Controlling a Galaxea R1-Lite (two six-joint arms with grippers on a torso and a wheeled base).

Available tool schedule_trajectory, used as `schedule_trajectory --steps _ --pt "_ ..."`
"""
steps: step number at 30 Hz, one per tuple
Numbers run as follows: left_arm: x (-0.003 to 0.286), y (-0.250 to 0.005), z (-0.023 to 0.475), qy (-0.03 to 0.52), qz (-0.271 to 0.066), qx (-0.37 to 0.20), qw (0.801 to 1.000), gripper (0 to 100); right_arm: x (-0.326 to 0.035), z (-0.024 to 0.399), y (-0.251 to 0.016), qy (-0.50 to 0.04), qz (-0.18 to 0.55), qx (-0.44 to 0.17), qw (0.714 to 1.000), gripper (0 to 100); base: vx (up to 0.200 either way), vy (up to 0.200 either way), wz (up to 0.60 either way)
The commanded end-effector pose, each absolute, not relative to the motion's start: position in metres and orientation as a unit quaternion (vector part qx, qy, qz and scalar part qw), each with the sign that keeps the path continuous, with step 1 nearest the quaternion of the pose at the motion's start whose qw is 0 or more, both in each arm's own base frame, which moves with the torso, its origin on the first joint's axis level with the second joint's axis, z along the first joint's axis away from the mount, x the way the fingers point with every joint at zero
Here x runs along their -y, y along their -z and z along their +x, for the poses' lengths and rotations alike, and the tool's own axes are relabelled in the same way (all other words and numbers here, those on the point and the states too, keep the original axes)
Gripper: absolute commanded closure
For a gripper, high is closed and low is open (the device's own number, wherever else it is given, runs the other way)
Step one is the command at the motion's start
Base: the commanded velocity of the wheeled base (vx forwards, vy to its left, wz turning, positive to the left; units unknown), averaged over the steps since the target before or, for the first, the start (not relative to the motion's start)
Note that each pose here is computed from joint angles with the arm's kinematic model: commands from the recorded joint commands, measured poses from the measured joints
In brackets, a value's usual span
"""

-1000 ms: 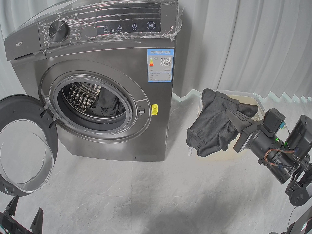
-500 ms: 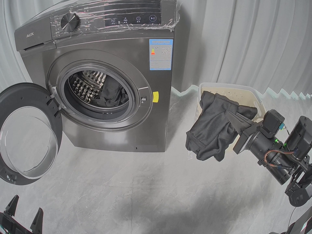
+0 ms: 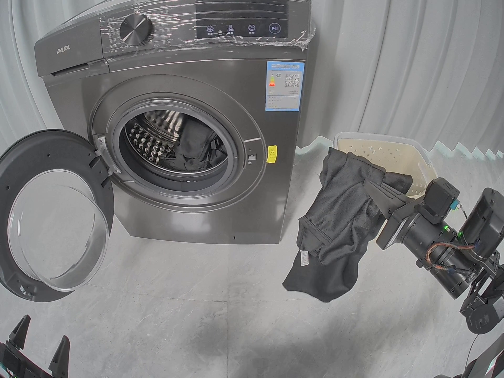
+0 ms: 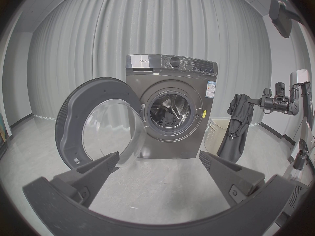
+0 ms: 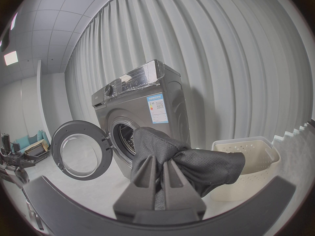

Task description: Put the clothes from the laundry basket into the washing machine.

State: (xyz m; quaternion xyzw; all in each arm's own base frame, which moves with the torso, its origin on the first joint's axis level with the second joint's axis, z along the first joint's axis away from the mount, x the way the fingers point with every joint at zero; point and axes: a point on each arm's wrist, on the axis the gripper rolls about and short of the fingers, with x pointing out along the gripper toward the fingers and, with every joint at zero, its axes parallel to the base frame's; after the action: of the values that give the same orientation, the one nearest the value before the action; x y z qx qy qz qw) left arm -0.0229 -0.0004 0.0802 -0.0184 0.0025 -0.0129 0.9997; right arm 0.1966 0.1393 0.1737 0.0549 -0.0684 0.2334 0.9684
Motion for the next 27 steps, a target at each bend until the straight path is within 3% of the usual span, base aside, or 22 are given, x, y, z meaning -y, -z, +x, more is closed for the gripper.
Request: schedule_trajectory --steps 1,12,21,27 --pt "0.0004 -0.0762 -0.0229 0.013 -0.019 -0.003 1.0 0 -0.1395 0.1966 -0.173 -0.234 0.054 0.067 0.968 100 0.0 0.2 0.0" --pt "0.0004 -0.0762 -0.0229 0.013 -0.019 -0.003 1.0 0 -0.1395 0.1966 -0.173 -0.234 0.054 0.067 0.968 100 0.0 0.2 0.0" --pt "0.0004 -0.0762 -0.0229 0.013 -0.019 -0.003 1.0 0 -0.1395 0.1966 -0.1722 -0.235 0.054 0.066 0.968 100 0.0 0.0 0.0" --pt "0.0004 -0.0762 -0.0229 0.013 -0.019 -0.003 1.0 0 -0.1395 0.1966 -0.1722 -0.235 0.054 0.066 0.968 100 0.2 0.0 0.0"
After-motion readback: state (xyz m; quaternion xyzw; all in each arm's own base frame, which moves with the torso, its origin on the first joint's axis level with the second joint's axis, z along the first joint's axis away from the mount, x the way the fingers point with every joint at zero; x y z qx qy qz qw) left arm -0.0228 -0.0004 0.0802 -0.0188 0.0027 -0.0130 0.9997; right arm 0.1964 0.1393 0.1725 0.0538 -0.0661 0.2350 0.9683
